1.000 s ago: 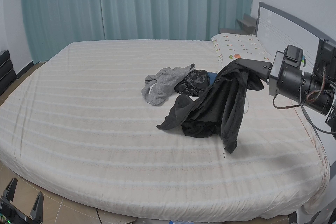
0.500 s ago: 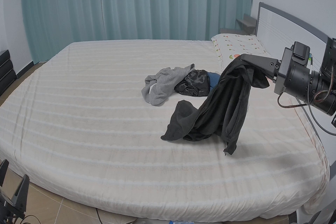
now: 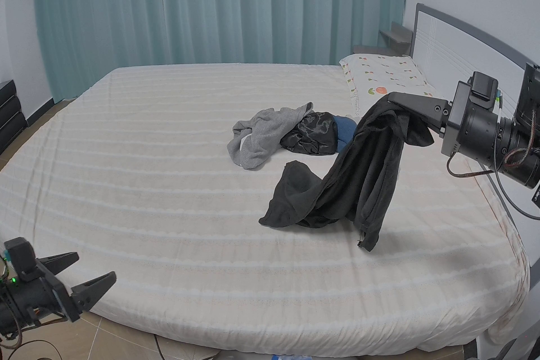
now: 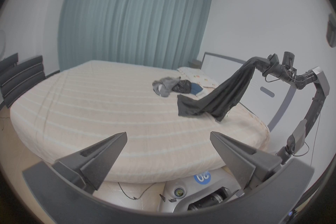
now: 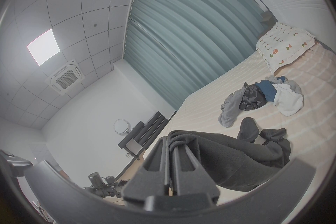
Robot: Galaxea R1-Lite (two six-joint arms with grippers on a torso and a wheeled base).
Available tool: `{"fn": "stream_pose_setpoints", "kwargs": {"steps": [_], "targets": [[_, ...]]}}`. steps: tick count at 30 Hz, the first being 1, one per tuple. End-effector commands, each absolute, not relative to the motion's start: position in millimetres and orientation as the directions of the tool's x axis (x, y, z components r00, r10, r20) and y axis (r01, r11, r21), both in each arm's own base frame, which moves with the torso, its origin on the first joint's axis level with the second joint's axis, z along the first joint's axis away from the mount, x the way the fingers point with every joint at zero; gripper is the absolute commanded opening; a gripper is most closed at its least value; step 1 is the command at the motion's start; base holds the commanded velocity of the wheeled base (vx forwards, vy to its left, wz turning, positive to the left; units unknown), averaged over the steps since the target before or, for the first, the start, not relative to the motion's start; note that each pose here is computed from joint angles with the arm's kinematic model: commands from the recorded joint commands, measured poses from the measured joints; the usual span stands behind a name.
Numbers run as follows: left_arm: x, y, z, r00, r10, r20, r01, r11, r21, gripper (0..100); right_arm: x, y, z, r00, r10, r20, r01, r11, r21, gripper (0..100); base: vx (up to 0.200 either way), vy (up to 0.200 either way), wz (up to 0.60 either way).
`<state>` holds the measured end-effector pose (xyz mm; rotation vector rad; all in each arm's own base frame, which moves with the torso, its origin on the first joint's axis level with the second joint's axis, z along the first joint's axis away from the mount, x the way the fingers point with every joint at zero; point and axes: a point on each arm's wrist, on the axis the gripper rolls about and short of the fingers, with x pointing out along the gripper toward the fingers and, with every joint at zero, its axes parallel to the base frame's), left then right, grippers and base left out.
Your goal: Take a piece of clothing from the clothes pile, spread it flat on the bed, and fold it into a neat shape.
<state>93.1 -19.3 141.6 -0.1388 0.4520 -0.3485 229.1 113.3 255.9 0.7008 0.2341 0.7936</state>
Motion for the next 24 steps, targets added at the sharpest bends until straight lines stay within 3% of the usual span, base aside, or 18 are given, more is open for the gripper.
{"fn": "stream_pose_setpoints", "kwargs": {"steps": [1,9,15,24], "targets": [[170,-62,100,0.649,-0.43,-0.627,0.352,0.901,-0.253,100,231,112,253,0.688,0.724,0.052,-0.568,0.492,0.66,0,0.0,0.0,0.0],[234,-125,68,0.643,-0.376,-0.668,0.304,0.925,-0.228,100,236,115,257,0.689,0.722,0.064,-0.574,0.489,0.656,0,0.0,0.0,0.0],[275,-164,49,0.637,-0.41,-0.653,0.334,0.91,-0.246,100,238,115,262,0.69,0.72,0.081,-0.583,0.485,0.652,0,0.0,0.0,0.0],[314,-197,34,0.657,-0.431,-0.619,0.363,0.9,-0.243,100,238,116,264,0.687,0.721,0.088,-0.59,0.482,0.648,0,0.0,0.0,0.0]]}}
